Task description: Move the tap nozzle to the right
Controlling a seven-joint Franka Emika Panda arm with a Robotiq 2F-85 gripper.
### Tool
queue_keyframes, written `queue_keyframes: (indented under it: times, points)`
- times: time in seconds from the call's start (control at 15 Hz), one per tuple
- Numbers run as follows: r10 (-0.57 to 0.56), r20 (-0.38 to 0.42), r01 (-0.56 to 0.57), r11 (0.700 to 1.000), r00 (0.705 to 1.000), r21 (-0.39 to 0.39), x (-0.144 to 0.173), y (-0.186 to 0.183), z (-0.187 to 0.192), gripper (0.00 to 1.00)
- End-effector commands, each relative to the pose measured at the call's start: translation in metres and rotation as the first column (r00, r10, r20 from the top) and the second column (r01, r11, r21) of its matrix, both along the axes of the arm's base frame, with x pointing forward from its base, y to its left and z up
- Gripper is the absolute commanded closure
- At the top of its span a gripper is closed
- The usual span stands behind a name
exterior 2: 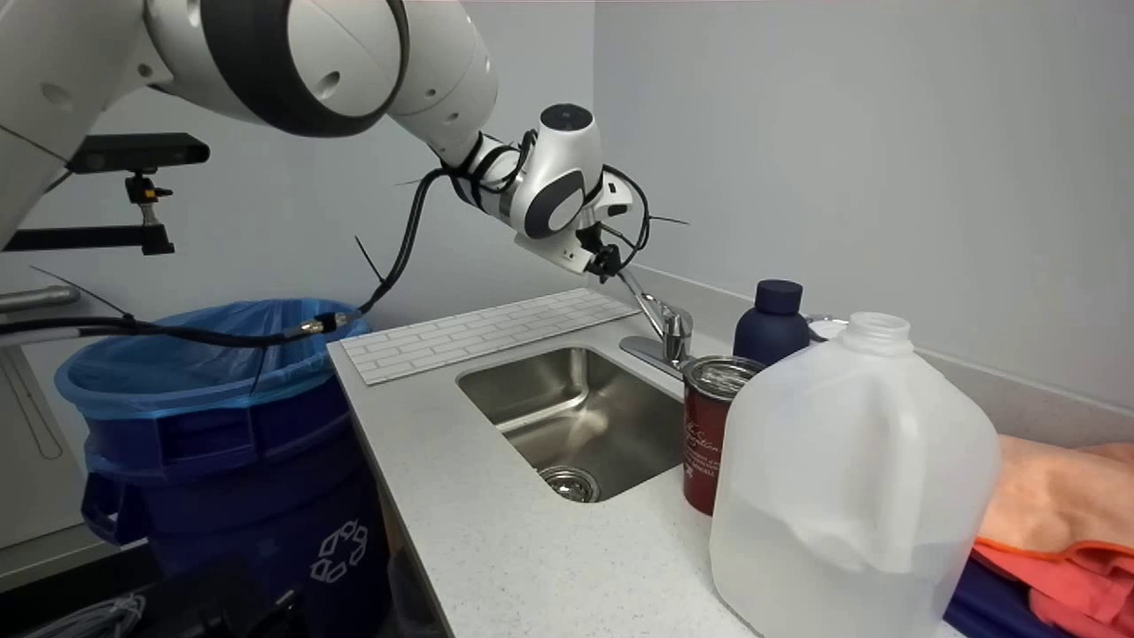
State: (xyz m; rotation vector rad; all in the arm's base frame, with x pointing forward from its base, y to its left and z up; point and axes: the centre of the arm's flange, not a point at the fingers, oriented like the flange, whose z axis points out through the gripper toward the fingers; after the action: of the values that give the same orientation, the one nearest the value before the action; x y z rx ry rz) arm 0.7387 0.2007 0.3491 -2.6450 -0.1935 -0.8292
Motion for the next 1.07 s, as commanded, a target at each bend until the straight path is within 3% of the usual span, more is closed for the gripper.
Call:
queue_keyframes:
  times: [0.0, 0.2, 0.33, 0.67, 1.0]
  points:
    - [0.012, -0.141, 0.007, 0.991, 0.99, 0.134, -0.014, 0.01, 0.012, 0.0]
    - [0.02, -0.207, 0.017, 0.985, 0.978, 0.174, -0.028, 0.012, 0.015, 0.0]
    - [0.023, -0.177, 0.003, 0.99, 0.984, 0.143, -0.031, 0.01, 0.023, 0.0]
    - [0.052, 0.024, -0.052, 0.999, 0.998, -0.017, -0.026, 0.003, 0.061, 0.0]
    - [0.013, 0.245, 0.021, 0.99, 0.97, -0.136, 0.01, -0.014, 0.06, 0.0]
